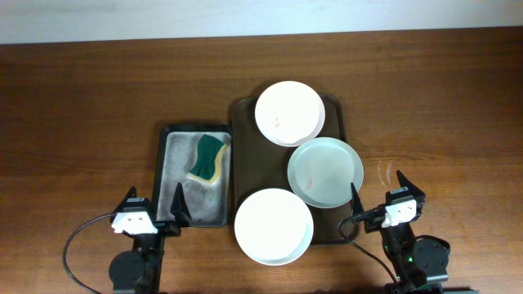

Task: Clean dirty plates on tray and stack at the side
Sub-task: 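Move left gripper to the sponge and right gripper to the cream plate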

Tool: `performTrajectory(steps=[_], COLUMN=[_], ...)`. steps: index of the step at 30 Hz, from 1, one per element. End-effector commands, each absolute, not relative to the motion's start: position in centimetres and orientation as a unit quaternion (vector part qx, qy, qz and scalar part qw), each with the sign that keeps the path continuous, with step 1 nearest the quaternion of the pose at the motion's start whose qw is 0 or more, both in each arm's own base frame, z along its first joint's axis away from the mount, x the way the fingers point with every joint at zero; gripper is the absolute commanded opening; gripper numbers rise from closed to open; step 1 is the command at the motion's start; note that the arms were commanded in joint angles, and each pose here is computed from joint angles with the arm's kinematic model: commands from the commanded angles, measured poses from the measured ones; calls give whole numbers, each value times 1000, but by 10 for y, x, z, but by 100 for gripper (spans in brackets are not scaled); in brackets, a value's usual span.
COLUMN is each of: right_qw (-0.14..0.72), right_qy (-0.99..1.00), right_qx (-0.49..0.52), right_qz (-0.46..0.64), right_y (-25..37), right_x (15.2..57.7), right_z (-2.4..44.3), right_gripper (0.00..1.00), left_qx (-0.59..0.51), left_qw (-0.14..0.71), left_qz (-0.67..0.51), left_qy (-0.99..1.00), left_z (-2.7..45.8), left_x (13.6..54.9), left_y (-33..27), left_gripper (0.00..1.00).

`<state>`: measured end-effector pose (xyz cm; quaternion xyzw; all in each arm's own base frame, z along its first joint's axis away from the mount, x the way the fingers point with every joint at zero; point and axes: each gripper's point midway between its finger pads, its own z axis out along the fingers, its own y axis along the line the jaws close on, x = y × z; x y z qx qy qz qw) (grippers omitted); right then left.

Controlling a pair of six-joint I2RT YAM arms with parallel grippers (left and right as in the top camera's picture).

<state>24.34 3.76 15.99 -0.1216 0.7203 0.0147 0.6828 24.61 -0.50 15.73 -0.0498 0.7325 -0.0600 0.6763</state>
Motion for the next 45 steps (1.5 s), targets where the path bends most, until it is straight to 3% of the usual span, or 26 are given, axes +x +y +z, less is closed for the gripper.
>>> performTrajectory(steps=[1, 26, 28, 31, 34, 37, 40, 42, 45], right_qw=[680, 681, 680, 656, 664, 614, 490, 370, 282], right_qy=[722, 720, 714, 681, 656, 710, 828, 897, 907], right_qx=[-124, -130, -150, -112, -101, -93, -105, -85, -88], right_qz=[19, 27, 69, 306, 345, 333, 252, 227, 300], right_y=[40, 43, 58, 103, 106, 105, 96, 91, 116], right_x=[243, 242, 238, 217, 204, 195, 213, 233, 259], right_z=[157, 158, 159, 189, 234, 273, 287, 292, 290], right_gripper=[99, 99, 99, 99, 99, 99, 99, 98, 99], left_qx=[-44, -37, -2, 106, 95, 65, 36, 31, 14], left_qw=[675, 675, 675, 692, 698, 597, 436, 342, 241], left_qz=[-54, -63, -100, -217, -217, -225, -185, -219, -235], left_qy=[734, 734, 731, 680, 676, 767, 880, 913, 942], left_z=[156, 156, 159, 197, 245, 264, 264, 248, 194], left_x=[246, 246, 244, 227, 216, 222, 260, 279, 296], left_y=[-5, -9, -26, -77, -74, -74, -64, -76, -82], left_gripper=[99, 99, 99, 99, 99, 99, 99, 99, 100])
